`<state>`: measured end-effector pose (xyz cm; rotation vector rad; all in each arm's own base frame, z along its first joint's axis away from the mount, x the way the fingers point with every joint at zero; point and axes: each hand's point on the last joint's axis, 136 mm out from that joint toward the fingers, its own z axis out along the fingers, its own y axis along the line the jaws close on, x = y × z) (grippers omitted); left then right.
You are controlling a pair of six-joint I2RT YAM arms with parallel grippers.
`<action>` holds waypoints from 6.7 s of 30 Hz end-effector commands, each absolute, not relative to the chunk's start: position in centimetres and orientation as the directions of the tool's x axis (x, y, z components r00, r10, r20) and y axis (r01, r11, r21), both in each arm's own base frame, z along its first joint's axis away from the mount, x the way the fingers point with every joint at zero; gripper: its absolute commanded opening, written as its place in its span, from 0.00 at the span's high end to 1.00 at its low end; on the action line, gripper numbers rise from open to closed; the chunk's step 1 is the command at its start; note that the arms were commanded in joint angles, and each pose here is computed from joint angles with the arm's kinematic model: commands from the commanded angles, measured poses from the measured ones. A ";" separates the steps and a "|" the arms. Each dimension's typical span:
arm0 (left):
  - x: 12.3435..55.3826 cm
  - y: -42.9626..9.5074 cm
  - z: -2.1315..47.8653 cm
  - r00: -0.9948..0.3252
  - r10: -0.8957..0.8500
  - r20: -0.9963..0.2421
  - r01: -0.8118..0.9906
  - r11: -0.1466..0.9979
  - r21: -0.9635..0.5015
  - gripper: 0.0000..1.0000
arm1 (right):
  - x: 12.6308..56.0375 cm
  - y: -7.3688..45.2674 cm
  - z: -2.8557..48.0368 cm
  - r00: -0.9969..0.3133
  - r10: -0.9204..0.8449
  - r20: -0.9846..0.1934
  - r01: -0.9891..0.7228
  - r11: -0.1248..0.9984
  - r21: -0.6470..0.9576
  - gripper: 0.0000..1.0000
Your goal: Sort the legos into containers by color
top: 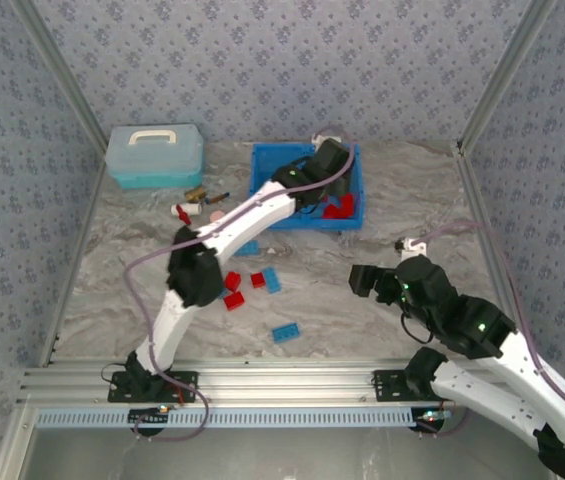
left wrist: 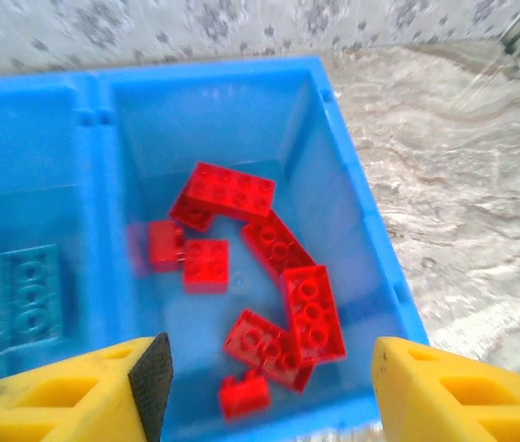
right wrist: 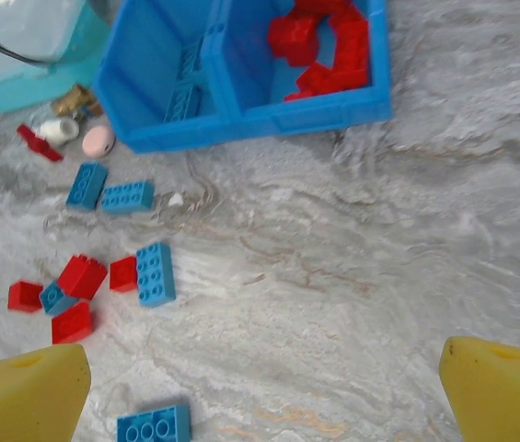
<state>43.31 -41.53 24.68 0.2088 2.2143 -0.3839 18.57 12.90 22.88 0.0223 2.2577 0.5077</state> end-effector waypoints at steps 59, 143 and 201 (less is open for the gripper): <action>18.9 -14.6 24.0 -0.484 0.130 -0.865 0.446 0.887 -0.116 0.01 | 31.4 32.8 23.0 -0.547 -0.217 -0.809 -0.391 0.920 0.017 0.75; 28.6 -32.8 16.4 -0.718 0.273 -0.640 0.449 0.884 -0.127 0.76 | 22.2 15.2 28.0 -0.541 0.111 -0.834 -0.182 0.952 0.245 0.08; 20.3 -18.8 25.4 -0.479 0.457 -0.750 0.622 0.779 0.077 0.01 | 12.1 29.1 8.2 0.197 -0.892 -0.406 -0.975 -0.134 -0.180 0.00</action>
